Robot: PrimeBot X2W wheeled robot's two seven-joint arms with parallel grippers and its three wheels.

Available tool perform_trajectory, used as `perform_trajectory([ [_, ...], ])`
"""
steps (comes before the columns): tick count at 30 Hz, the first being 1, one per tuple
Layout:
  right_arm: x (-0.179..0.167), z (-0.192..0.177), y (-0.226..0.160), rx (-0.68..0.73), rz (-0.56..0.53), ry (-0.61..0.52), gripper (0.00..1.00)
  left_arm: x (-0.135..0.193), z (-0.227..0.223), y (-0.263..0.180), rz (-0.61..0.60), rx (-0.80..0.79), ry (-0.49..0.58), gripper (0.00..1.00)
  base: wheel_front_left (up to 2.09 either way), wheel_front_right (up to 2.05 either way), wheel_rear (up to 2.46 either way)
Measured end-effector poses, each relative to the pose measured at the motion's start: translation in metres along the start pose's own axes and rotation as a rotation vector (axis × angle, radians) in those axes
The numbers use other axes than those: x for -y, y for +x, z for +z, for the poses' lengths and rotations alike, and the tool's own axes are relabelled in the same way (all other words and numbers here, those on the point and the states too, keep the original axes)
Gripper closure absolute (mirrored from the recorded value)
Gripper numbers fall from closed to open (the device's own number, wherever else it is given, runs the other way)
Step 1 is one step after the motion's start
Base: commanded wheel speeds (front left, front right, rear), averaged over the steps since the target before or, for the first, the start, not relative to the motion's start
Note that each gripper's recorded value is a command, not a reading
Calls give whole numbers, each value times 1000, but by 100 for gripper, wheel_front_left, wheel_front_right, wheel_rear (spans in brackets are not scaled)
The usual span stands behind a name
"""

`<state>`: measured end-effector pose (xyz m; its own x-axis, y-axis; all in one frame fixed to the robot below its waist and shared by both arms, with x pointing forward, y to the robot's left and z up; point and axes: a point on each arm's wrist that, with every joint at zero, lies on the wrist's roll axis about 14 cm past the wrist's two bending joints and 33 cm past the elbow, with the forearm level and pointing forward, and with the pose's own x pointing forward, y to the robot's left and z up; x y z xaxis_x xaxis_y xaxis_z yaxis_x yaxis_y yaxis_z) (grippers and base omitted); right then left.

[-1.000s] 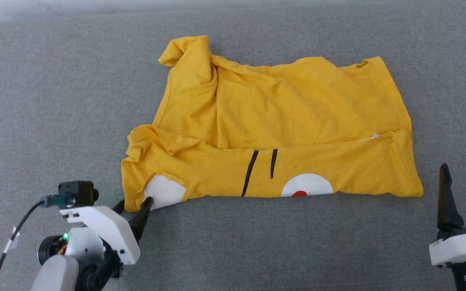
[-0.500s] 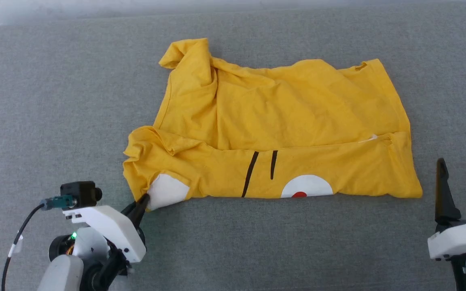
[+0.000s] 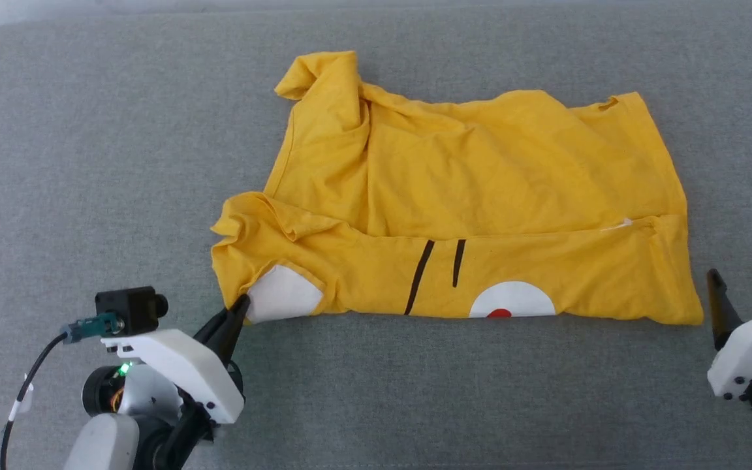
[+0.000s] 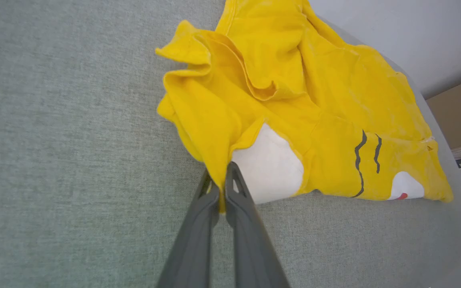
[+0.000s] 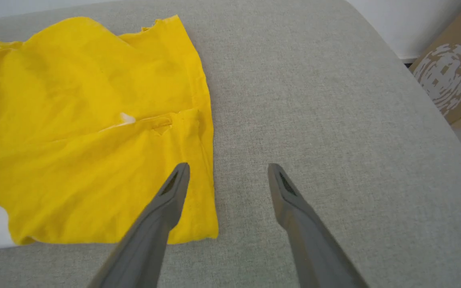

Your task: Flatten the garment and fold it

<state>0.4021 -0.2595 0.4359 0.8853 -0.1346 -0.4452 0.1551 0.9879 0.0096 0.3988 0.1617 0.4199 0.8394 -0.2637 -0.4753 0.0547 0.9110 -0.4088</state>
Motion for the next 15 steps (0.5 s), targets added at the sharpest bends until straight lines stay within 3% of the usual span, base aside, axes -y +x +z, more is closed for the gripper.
perform_trajectory([
  [6,2,-27,9,-176,0,-4,0,-1,-1,1,3,-4,-2,100,0,0,0],
  [15,-12,-55,16,-320,35,9,0,-7,-7,6,14,-19,-9,100,0,0,0],
])
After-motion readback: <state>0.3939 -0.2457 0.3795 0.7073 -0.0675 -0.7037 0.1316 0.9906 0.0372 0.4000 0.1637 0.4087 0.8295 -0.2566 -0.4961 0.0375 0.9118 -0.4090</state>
